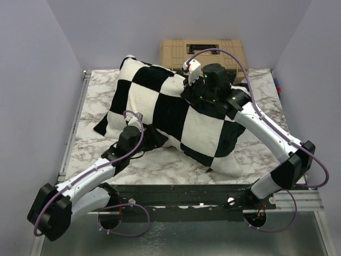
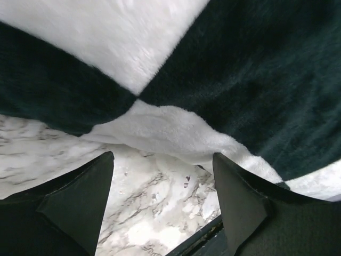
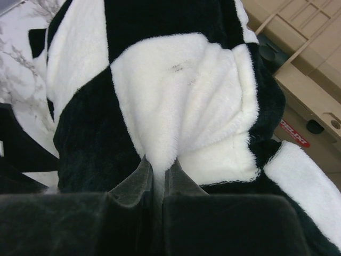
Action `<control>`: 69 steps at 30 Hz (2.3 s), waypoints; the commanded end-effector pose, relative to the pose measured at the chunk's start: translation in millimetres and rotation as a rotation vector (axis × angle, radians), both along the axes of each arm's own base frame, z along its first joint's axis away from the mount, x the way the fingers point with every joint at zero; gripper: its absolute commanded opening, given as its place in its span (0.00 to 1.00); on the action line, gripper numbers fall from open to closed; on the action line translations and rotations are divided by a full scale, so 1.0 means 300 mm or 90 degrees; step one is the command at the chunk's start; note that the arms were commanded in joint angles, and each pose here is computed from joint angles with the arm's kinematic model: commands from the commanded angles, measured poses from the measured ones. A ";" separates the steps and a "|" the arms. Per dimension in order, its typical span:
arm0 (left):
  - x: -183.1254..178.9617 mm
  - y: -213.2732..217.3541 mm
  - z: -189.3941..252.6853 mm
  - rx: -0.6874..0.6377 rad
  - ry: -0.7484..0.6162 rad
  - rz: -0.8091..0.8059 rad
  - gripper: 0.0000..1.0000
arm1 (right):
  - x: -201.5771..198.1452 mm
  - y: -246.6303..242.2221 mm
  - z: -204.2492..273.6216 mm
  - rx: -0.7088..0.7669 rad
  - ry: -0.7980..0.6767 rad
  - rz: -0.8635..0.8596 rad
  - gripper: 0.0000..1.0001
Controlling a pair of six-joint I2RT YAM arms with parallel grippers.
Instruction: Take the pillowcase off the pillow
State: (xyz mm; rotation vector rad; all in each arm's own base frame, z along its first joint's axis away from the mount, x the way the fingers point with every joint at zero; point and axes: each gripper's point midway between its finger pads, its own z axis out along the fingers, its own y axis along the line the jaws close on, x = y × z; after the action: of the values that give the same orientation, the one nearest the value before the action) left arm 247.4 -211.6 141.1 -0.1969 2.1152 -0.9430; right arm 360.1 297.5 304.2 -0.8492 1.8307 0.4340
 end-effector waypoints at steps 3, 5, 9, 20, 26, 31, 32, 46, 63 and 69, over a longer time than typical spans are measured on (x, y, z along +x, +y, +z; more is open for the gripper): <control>0.068 -0.120 0.044 -0.076 -0.068 0.041 0.75 | -0.133 0.071 0.378 0.162 -0.103 0.124 0.01; 0.098 -0.133 0.052 -0.083 -0.090 0.074 0.75 | -0.182 0.084 0.401 0.175 -0.097 0.160 0.01; 0.161 -0.184 0.068 -0.088 -0.117 0.116 0.76 | -0.297 0.104 0.438 0.205 -0.091 0.243 0.03; 0.359 -0.293 0.128 -0.060 -0.204 0.187 0.77 | -0.458 0.094 0.295 0.224 -0.002 0.323 0.04; 0.344 -0.281 -0.088 0.003 -0.139 0.180 0.78 | -0.500 0.087 -0.040 0.205 0.171 0.288 0.04; 0.294 -0.264 -0.224 0.019 -0.080 0.167 0.78 | -0.542 0.082 -0.243 0.213 0.289 0.258 0.02; 0.285 -0.257 -0.233 0.021 -0.077 0.166 0.78 | -0.544 0.077 -0.265 0.213 0.299 0.249 0.02; 0.069 -0.020 -0.098 0.022 -0.073 0.177 0.78 | -0.566 0.047 -0.280 0.199 0.358 0.194 0.19; -0.039 0.334 0.339 0.127 -0.239 0.290 0.79 | -0.643 0.025 0.157 0.226 0.228 0.295 0.78; -0.044 0.382 0.383 0.184 -0.245 0.304 0.79 | -0.543 0.001 0.157 0.174 0.215 0.189 0.82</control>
State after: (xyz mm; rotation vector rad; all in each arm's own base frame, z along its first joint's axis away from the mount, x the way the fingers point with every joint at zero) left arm 236.3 -117.7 253.7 -0.3719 1.6783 -0.5137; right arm 179.3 305.9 374.7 -0.9389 1.7408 1.1948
